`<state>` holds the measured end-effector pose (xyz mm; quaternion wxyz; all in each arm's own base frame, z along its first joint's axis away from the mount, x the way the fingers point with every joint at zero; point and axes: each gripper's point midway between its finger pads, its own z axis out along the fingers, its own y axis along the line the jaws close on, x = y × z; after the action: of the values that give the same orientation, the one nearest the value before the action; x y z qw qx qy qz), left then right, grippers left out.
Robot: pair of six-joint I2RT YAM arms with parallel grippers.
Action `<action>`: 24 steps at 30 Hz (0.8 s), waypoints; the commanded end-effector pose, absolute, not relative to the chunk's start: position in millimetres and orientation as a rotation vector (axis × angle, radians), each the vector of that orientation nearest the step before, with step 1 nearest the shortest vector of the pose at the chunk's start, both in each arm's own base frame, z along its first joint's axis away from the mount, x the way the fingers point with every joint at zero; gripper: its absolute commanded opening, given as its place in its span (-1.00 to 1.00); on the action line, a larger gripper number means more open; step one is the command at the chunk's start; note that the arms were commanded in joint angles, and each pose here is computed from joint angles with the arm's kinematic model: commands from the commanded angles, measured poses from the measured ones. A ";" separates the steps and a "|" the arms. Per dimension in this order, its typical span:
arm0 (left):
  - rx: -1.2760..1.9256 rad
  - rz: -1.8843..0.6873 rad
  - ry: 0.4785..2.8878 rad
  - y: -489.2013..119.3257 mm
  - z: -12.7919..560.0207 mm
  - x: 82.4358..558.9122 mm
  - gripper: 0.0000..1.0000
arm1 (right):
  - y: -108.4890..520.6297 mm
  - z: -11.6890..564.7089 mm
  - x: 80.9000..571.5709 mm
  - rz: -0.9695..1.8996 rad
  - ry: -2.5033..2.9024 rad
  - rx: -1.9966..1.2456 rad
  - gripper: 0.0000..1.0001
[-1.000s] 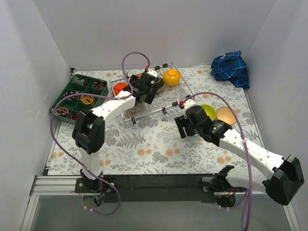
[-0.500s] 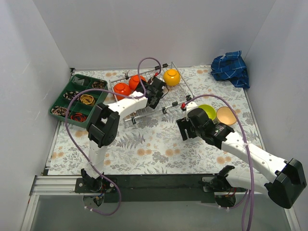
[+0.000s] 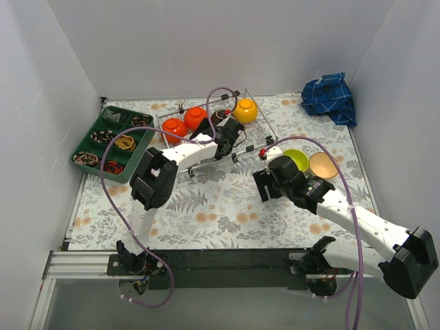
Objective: Unload the bowls from the dish rack
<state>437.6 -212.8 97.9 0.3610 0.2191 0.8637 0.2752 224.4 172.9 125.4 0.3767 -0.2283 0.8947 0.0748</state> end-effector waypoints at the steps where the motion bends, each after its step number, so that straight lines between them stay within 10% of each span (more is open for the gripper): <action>1: 0.542 0.791 2.193 -210.5 108.2 433.2 0.96 | 173.5 132.5 231.0 0.193 2.248 -0.554 0.61; 24: 0.551 0.785 2.273 -213.5 87.8 435.3 0.96 | 167.1 132.5 227.5 0.189 2.228 -0.553 0.61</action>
<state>435.2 -216.5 99.4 0.3523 0.2112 0.8607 0.3007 220.4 168.6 123.6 0.3820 -0.2274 0.8924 0.0769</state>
